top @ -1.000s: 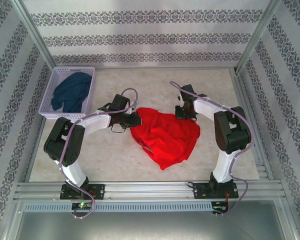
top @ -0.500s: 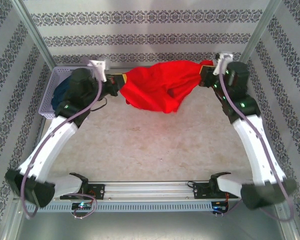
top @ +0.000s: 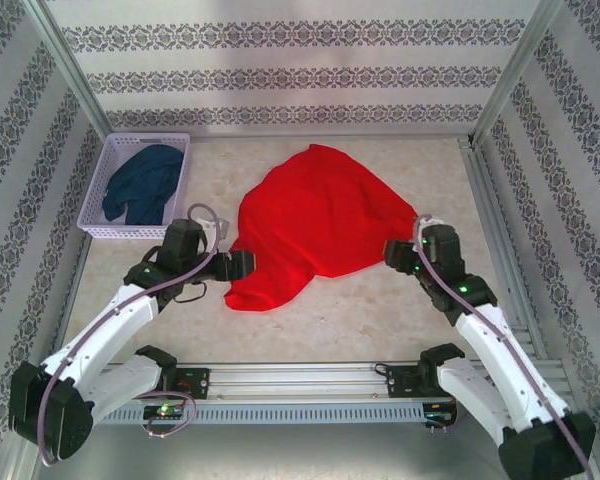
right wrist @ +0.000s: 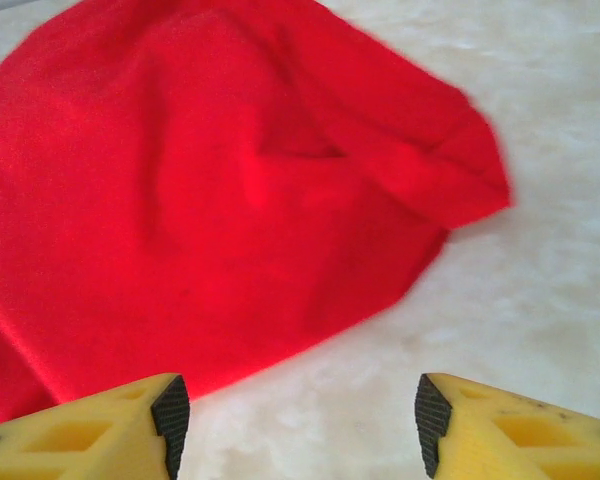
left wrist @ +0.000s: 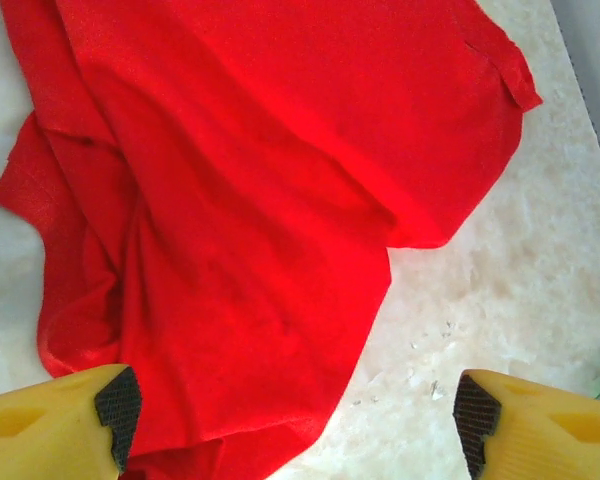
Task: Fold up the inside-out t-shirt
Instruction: Flatten out the T-shirt at the center of the table.
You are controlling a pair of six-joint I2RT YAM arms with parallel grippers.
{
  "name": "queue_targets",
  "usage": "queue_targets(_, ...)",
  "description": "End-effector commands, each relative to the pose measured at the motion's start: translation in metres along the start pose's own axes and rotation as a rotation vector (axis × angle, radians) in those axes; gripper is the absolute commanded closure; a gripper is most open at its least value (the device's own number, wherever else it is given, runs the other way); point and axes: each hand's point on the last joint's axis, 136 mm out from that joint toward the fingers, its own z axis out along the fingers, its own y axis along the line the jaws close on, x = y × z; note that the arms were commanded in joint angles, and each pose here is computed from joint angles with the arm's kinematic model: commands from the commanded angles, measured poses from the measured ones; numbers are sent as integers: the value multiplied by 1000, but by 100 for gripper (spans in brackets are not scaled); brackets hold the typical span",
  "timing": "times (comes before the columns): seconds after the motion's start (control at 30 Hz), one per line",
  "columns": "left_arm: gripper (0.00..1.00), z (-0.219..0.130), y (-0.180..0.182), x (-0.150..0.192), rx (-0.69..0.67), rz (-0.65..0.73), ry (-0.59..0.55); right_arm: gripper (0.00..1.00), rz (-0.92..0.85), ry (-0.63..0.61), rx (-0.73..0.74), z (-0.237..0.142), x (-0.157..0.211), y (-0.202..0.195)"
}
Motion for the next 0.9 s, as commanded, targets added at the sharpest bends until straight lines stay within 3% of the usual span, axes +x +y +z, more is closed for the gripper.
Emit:
queue_targets(0.0,16,15,9,-23,-104,-51,-30,35,-77,28,-91,26,-10,46)
queue_targets(0.07,16,26,25,-28,-196,-68,-8,33,-124,91,-99,49,-7,64)
queue_targets(0.27,17,61,45,-47,-297,-18,62,33,-144,225,-166,96,2,95)
queue_targets(0.4,21,80,46,-31,-255,-62,139,33,-193,321,-320,109,21,142)
queue_targets(0.63,20,67,64,-11,-323,-77,130,36,-281,410,-308,153,60,175)
queue_targets(0.67,20,66,65,-9,-324,-79,131,41,-287,416,-311,159,62,178)
queue_targets(0.73,20,68,63,-7,-310,-84,148,63,-306,422,-266,168,61,171)
queue_targets(0.8,21,68,60,-8,-296,-86,149,90,-315,405,-222,166,53,158)
queue_targets(0.83,21,68,58,-9,-289,-87,145,98,-307,394,-217,158,49,151)
queue_targets(0.87,21,65,57,-10,-287,-85,138,100,-297,381,-212,148,46,144)
